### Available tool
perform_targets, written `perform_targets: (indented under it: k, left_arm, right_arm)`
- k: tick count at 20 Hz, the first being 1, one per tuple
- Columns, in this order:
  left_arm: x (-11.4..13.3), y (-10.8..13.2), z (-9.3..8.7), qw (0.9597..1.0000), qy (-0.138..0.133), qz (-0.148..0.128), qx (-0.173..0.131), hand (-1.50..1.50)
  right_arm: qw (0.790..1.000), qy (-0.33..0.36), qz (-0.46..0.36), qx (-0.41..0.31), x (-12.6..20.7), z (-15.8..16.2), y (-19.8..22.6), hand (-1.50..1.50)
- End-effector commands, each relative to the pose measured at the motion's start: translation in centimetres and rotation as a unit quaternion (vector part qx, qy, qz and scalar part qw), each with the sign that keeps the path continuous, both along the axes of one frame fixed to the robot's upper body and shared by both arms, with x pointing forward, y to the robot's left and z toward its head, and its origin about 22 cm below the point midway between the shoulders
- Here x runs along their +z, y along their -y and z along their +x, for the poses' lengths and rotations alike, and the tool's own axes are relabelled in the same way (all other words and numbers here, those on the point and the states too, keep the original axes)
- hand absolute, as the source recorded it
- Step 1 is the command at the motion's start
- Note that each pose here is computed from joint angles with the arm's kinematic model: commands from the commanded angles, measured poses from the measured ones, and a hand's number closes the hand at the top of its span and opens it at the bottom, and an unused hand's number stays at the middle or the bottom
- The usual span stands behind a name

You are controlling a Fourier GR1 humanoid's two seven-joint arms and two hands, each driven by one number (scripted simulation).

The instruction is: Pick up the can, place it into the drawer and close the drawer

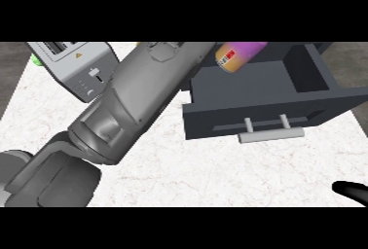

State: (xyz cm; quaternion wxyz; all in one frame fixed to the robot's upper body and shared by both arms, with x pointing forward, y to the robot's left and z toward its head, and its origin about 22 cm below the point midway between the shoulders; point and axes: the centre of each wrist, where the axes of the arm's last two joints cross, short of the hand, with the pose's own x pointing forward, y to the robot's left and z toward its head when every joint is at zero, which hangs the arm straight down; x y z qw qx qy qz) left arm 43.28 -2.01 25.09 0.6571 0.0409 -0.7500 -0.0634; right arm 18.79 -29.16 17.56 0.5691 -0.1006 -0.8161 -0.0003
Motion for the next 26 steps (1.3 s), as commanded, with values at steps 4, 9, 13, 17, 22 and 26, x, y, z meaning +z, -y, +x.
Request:
perform_targets:
  k: [4,9,13,17,22,26]
  left_arm:
    - [1.3,0.7,-0.2,0.9995,0.009,-0.001,0.029,-1.50]
    - [0.4,0.2,0.1,0.9991,0.009,-0.025,0.033,-1.50]
    - [-1.0,-0.3,0.3,0.9983,0.010,-0.044,0.038,-1.50]
    - [0.2,-0.1,0.3,0.9980,0.002,-0.058,0.026,-1.50]
    - [-0.2,-0.4,0.5,0.9967,0.006,-0.076,0.030,-1.50]
    - [0.7,0.2,0.2,0.9982,0.016,-0.055,0.017,-1.50]
  right_arm:
    - [0.999,0.018,-0.041,0.002,0.9,0.9,-0.3,-1.50]
    - [0.994,0.036,-0.106,0.014,0.7,1.0,-0.3,-1.50]
    - [0.982,0.059,-0.177,0.010,1.6,2.9,-1.0,-1.50]
    - [0.968,0.053,-0.247,0.001,1.0,3.6,-2.2,-1.50]
    - [0.942,0.054,-0.330,0.000,0.1,5.6,-4.2,-1.50]
    - [0.924,0.045,-0.379,-0.009,-2.0,8.4,-5.0,-1.50]
